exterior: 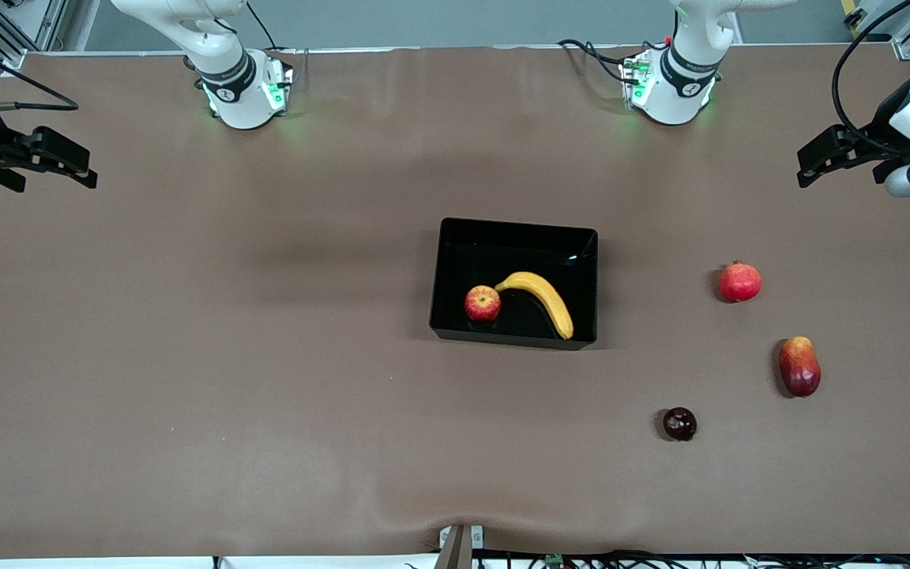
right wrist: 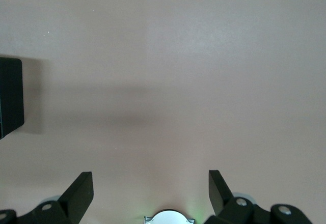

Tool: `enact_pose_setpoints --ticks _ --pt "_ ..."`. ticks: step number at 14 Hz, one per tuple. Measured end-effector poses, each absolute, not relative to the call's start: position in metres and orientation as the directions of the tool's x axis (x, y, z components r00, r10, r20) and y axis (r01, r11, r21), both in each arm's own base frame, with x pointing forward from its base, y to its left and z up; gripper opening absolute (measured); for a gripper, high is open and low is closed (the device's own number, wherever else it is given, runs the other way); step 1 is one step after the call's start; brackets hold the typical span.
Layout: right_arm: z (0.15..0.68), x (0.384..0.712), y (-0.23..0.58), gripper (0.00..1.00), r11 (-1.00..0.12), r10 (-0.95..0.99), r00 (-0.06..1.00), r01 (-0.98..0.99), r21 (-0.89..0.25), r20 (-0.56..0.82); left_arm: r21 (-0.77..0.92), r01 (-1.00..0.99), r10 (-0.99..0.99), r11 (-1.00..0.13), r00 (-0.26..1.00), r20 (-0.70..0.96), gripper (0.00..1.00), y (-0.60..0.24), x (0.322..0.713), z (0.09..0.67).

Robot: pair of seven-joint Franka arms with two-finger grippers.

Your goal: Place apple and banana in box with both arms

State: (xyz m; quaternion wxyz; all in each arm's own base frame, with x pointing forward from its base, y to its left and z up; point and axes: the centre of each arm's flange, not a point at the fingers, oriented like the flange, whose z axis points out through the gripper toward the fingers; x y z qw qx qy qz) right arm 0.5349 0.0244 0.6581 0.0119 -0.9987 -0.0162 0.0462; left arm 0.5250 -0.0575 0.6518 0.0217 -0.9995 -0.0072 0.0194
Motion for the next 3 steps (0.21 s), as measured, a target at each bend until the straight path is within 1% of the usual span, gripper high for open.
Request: enact_pose_setpoints --ticks 3 --pt "0.658 0.5349 0.0239 1.0 -0.999 0.033 0.995 0.03 -0.025 -0.092 -0.044 0.022 0.024 -0.999 0.999 -0.041 1.0 -0.0528 0.5253 0.6516"
